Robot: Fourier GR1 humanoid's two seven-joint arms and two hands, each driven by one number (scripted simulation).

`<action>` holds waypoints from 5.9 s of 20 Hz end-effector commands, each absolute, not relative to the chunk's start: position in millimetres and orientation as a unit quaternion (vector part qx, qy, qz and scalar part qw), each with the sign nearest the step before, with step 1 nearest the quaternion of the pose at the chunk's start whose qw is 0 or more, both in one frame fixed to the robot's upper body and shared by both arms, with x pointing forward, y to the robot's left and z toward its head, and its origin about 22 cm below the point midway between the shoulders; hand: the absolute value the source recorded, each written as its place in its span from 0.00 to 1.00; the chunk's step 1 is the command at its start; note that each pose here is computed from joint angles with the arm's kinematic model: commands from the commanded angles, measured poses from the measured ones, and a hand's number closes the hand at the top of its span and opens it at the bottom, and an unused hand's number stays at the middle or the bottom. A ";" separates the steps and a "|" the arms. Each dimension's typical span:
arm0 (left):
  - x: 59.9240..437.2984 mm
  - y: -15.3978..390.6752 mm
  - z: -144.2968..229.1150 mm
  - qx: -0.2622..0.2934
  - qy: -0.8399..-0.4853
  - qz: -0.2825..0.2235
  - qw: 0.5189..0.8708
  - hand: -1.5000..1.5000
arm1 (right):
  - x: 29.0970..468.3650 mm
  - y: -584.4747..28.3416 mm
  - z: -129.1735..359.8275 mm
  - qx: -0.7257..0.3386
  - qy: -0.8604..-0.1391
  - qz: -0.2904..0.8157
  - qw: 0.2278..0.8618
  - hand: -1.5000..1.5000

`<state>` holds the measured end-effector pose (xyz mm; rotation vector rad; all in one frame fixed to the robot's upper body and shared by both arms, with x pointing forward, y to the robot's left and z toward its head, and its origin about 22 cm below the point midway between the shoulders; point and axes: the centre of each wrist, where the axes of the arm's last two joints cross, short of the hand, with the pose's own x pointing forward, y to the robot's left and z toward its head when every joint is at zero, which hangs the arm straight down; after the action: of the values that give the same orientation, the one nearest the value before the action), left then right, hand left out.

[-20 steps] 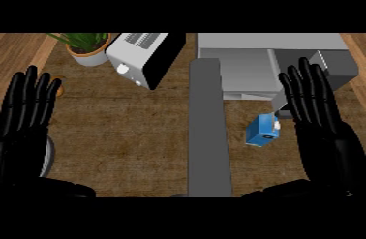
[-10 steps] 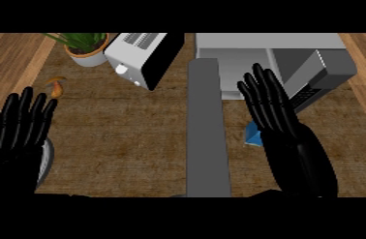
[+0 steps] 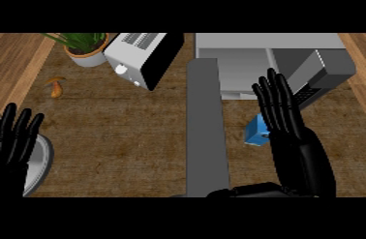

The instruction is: Pick up the milk, place it into the microwave and close the microwave

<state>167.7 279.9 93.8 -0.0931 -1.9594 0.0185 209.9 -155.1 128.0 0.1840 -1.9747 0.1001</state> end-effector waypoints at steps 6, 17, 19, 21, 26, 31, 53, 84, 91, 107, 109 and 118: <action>158.2 302.2 86.3 -0.041 -0.826 0.011 0.562 0.00 | 244.7 -165.3 86.6 0.044 -0.817 0.019 0.574 0.00; 135.4 296.4 84.3 -0.048 -0.825 0.007 0.563 0.00 | 243.9 -217.4 18.8 -0.008 -0.790 -0.021 0.612 0.00; 138.2 283.9 88.6 -0.038 -0.832 0.005 0.554 0.00 | 244.7 -239.2 14.4 -0.011 -0.793 -0.017 0.608 0.00; 136.0 309.0 84.7 -0.043 -0.828 0.008 0.559 0.00 | 224.6 -216.0 5.8 -0.018 -0.793 -0.011 0.608 0.00; 130.1 317.5 68.1 -0.053 -0.833 0.001 0.550 0.00 | 225.0 -239.6 -33.9 -0.018 -0.785 -0.004 0.619 0.00; 141.0 294.0 71.3 -0.058 -0.828 0.003 0.557 0.00 | 233.9 -253.8 -27.3 -0.016 -0.788 0.000 0.616 0.00; 126.7 297.5 69.9 -0.044 -0.833 0.000 0.552 0.00 | 278.2 -296.5 -95.7 -0.135 -0.760 0.019 0.636 0.00; 113.7 311.0 83.3 -0.058 -0.824 0.006 0.564 0.00 | 278.6 -270.5 -93.6 0.034 -0.844 0.008 0.534 1.00; 124.8 301.6 59.1 -0.065 -0.826 0.009 0.560 0.00 | 252.3 -302.5 -85.7 0.034 -0.848 0.000 0.530 1.00; 122.3 326.2 75.1 -0.067 -0.820 0.016 0.568 0.00 | 302.7 -232.5 -15.0 -0.018 -0.847 0.047 0.529 1.00; 134.1 324.3 60.7 -0.062 -0.818 0.025 0.571 0.00 | 333.9 -227.2 -2.7 -0.032 -0.841 0.064 0.537 1.00; 130.8 339.5 71.3 -0.062 -0.816 0.013 0.574 0.00 | 388.7 -210.9 -6.4 -0.036 -0.825 0.067 0.560 1.00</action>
<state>129.6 327.8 64.7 -0.1437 -1.9189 0.0412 371.5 -214.8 -1.3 -0.0823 -1.9581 0.1546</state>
